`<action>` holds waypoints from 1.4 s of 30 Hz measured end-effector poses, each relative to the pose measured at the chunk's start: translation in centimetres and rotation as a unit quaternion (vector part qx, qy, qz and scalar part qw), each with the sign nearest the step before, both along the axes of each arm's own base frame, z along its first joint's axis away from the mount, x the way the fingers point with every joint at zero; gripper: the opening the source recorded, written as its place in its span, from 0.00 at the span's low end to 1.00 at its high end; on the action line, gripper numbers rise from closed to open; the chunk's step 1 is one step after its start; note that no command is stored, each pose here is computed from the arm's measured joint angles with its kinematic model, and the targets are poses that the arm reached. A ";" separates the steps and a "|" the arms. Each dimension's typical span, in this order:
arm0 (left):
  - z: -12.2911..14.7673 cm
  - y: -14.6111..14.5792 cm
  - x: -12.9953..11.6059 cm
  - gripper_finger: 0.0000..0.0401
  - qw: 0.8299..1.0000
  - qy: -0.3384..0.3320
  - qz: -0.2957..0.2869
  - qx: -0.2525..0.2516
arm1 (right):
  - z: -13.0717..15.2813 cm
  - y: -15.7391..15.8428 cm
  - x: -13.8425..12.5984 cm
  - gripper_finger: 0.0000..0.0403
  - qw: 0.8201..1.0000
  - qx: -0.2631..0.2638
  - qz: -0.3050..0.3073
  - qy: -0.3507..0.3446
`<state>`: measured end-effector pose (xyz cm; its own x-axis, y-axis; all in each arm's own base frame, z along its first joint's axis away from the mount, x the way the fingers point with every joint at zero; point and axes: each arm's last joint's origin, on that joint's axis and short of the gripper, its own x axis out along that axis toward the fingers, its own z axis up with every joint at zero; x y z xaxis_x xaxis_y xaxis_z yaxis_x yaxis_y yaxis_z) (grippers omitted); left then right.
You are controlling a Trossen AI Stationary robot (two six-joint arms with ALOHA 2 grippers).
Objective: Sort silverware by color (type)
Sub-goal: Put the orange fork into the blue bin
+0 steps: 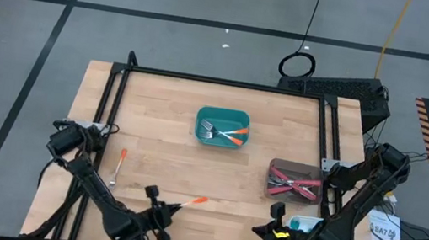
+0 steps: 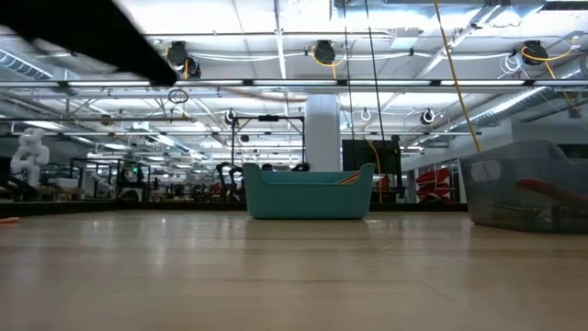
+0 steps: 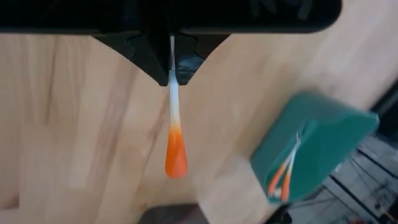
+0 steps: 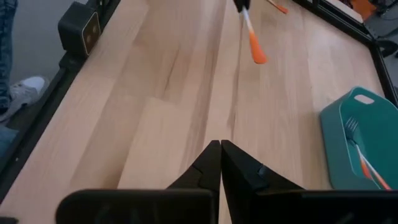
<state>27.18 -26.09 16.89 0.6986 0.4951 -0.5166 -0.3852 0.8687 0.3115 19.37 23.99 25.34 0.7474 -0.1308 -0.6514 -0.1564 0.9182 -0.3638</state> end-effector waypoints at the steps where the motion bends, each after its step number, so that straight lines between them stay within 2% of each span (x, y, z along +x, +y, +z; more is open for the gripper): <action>1: 0.5 0.1 0.5 0.02 1.000 0.003 -0.004 0.006 | 0.0 0.0 0.0 0.02 1.000 0.001 0.000 -0.001; 14: 5.1 1.0 5.3 0.02 0.996 0.029 -0.065 0.046 | 0.0 -0.1 0.2 0.02 1.000 0.017 -0.017 -0.004; 21: 7.2 2.5 8.3 0.02 0.994 0.029 -0.100 0.025 | 0.8 -0.1 0.2 0.04 1.000 0.016 -0.022 -0.007; 25: 7.7 2.8 9.5 0.02 0.991 0.017 -0.136 -0.005 | 1.3 -0.3 -0.2 0.11 0.999 0.012 -0.047 -0.007; 32: 7.8 2.5 9.4 0.02 0.989 0.017 -0.150 -0.006 | 1.5 -0.7 -0.3 0.29 0.996 0.025 -0.086 -0.011; 42: 8.0 2.6 9.8 0.02 0.987 0.013 -0.159 0.007 | 0.0 -0.3 2.2 0.52 0.992 0.049 -0.117 -0.023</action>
